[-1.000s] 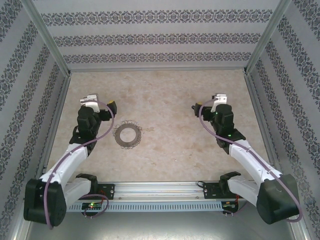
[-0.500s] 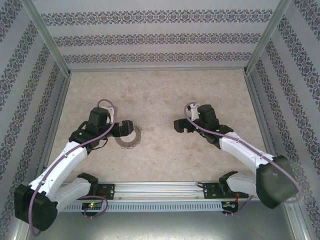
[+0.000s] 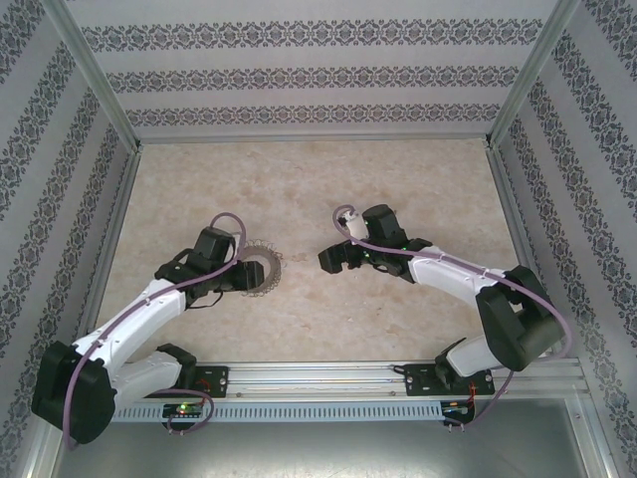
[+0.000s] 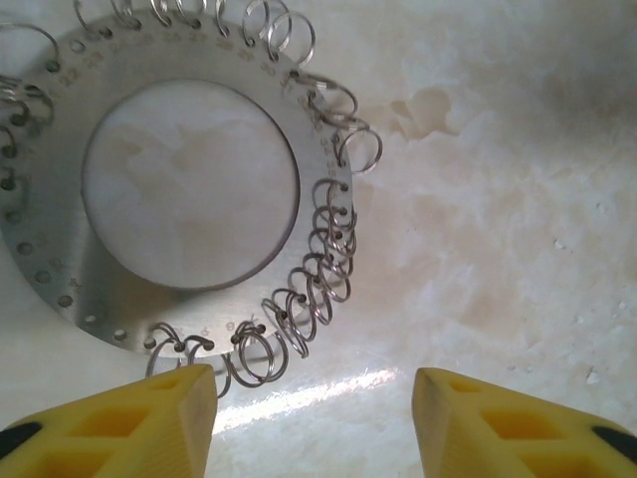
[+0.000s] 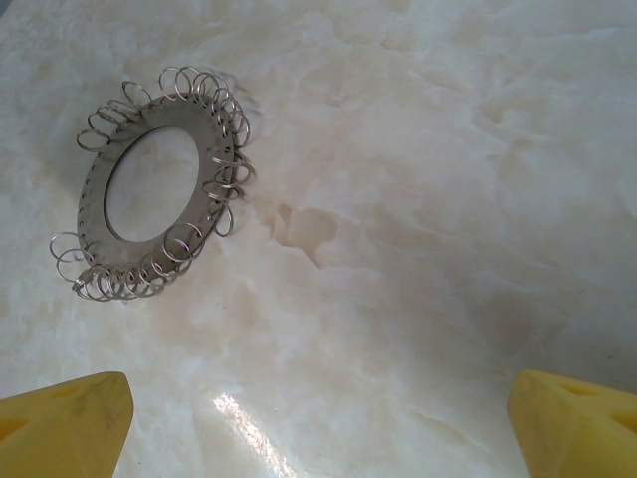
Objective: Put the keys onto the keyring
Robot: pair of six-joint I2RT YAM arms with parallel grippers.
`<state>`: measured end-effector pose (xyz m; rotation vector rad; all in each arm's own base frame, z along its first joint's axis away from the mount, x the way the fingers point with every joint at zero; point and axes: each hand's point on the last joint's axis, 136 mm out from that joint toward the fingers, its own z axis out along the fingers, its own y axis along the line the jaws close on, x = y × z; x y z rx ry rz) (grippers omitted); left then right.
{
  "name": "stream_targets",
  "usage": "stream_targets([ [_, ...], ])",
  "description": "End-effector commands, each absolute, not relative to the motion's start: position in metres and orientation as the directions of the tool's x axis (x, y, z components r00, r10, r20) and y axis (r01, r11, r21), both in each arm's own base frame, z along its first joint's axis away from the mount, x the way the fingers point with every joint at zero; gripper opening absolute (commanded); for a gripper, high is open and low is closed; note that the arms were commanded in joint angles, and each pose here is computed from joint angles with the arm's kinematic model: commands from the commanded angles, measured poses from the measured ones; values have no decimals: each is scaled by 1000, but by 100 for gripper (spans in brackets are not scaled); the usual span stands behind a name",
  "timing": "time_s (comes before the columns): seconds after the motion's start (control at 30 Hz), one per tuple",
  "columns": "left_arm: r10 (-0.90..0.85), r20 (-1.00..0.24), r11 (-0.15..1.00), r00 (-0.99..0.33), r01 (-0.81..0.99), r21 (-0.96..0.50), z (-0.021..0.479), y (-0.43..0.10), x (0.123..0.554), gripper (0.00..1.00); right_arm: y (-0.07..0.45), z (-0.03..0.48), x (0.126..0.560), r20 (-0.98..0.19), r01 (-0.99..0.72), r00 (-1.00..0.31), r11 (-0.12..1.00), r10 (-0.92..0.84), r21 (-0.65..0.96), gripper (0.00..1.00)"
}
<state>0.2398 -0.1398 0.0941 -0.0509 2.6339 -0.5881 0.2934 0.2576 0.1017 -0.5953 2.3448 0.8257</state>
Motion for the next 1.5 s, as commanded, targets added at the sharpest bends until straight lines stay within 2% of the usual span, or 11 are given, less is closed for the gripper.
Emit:
stream_targets([
  [0.0, -104, -383, 934, -918, 42, -354, 80, -138, 234, 52, 272, 103, 285, -647, -593, -731, 670, -215, 447, 96],
  [0.43, -81, -352, 955, -932, 29, -296, 53, -151, 247, 41, 262, 105, 281, -681, -600, -702, 687, -207, 410, 97],
  [0.6, -61, -328, 952, -943, 43, -302, 43, -164, 246, 41, 258, 113, 282, -698, -603, -688, 690, -197, 400, 97],
  [0.93, -47, -299, 881, -953, 101, -462, 44, -223, 245, 40, 231, 125, 289, -723, -572, -675, 721, -143, 392, 98],
  [1.13, -22, -297, 796, -955, 163, -583, 70, -261, 237, 40, 214, 126, 291, -730, -543, -675, 744, -111, 389, 98],
  [1.33, -1, -375, 856, -927, 193, -479, 100, -227, 237, 43, 209, 128, 296, -727, -532, -680, 750, -102, 392, 98],
  [1.47, -34, -434, 906, -900, 156, -394, 115, -186, 261, 43, 218, 133, 300, -727, -555, -677, 728, -114, 402, 98],
])
